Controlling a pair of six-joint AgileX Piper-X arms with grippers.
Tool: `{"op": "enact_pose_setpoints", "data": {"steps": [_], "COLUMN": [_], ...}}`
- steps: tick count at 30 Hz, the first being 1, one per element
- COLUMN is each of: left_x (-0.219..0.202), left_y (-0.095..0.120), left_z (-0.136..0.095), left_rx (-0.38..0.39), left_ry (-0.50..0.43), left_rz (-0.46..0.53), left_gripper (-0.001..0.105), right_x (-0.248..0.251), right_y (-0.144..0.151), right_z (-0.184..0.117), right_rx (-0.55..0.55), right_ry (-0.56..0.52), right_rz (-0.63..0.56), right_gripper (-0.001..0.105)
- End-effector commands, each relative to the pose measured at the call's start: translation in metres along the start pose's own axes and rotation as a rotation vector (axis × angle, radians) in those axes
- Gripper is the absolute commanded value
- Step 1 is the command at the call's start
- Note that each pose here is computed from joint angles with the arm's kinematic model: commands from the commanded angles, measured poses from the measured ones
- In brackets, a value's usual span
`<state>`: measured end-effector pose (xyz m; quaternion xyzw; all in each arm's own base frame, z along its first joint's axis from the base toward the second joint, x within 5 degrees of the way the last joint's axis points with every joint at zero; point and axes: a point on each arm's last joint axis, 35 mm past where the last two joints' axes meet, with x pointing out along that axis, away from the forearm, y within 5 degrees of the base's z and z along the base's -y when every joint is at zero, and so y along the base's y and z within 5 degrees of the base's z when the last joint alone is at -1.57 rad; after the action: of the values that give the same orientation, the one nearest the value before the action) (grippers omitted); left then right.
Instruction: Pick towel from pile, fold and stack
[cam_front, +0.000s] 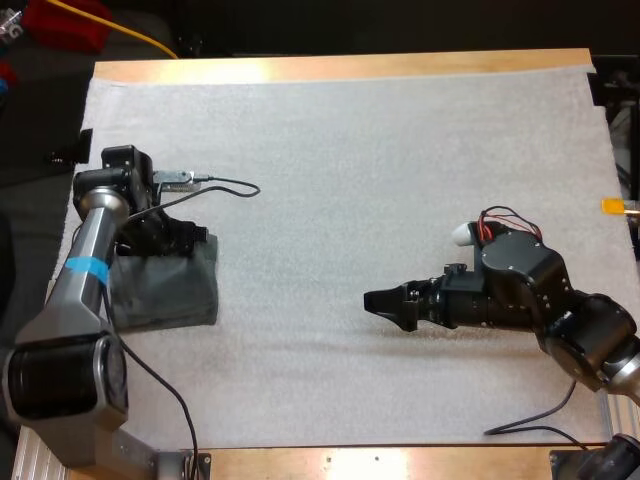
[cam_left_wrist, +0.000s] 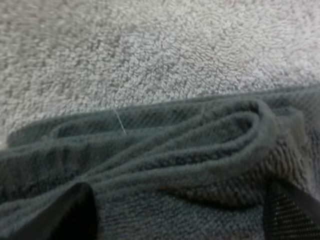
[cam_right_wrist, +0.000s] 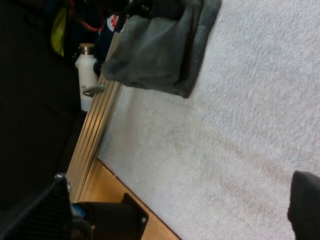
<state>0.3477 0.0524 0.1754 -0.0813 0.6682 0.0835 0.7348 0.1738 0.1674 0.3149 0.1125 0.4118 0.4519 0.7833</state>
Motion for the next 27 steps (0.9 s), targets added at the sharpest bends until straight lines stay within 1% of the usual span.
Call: {"op": "enact_pose_setpoints", "data": {"steps": [1, 6, 10, 13, 15, 18, 21, 27], "left_x": [0.004, 0.002, -0.011, -0.029, -0.045, -0.069, -0.088, -0.129], "left_y": [-0.001, -0.001, -0.001, -0.001, -0.001, -0.001, 0.0, 0.002], "left_z": [-0.001, 0.0, 0.003, 0.003, 0.0, -0.007, -0.016, -0.041], "left_rx": [0.0, -0.004, -0.004, -0.004, -0.004, -0.004, -0.004, -0.004], "left_ry": [0.018, 0.025, 0.042, 0.012, -0.029, -0.085, -0.11, -0.153], "left_rz": [0.001, 0.002, 0.003, 0.001, -0.003, -0.008, -0.01, -0.014], "left_gripper": [0.068, 0.068, 0.068, 0.068, 0.068, 0.068, 0.068, 0.068], "right_x": [-0.002, -0.002, -0.002, -0.002, -0.002, -0.002, -0.002, -0.002], "right_y": [0.002, 0.002, 0.002, 0.002, 0.002, 0.002, 0.002, 0.002], "right_z": [0.001, 0.001, 0.001, 0.001, 0.001, 0.001, 0.001, 0.001], "right_rx": [-0.01, -0.01, -0.01, -0.01, -0.01, -0.01, -0.01, -0.01], "right_ry": [-0.008, -0.008, -0.008, -0.008, -0.008, -0.008, -0.008, -0.008], "right_rz": [0.017, 0.017, 0.017, 0.017, 0.017, 0.017, 0.017, 0.017], "right_gripper": [0.085, 0.085, 0.085, 0.085, 0.085, 0.085, 0.085, 0.085]}}
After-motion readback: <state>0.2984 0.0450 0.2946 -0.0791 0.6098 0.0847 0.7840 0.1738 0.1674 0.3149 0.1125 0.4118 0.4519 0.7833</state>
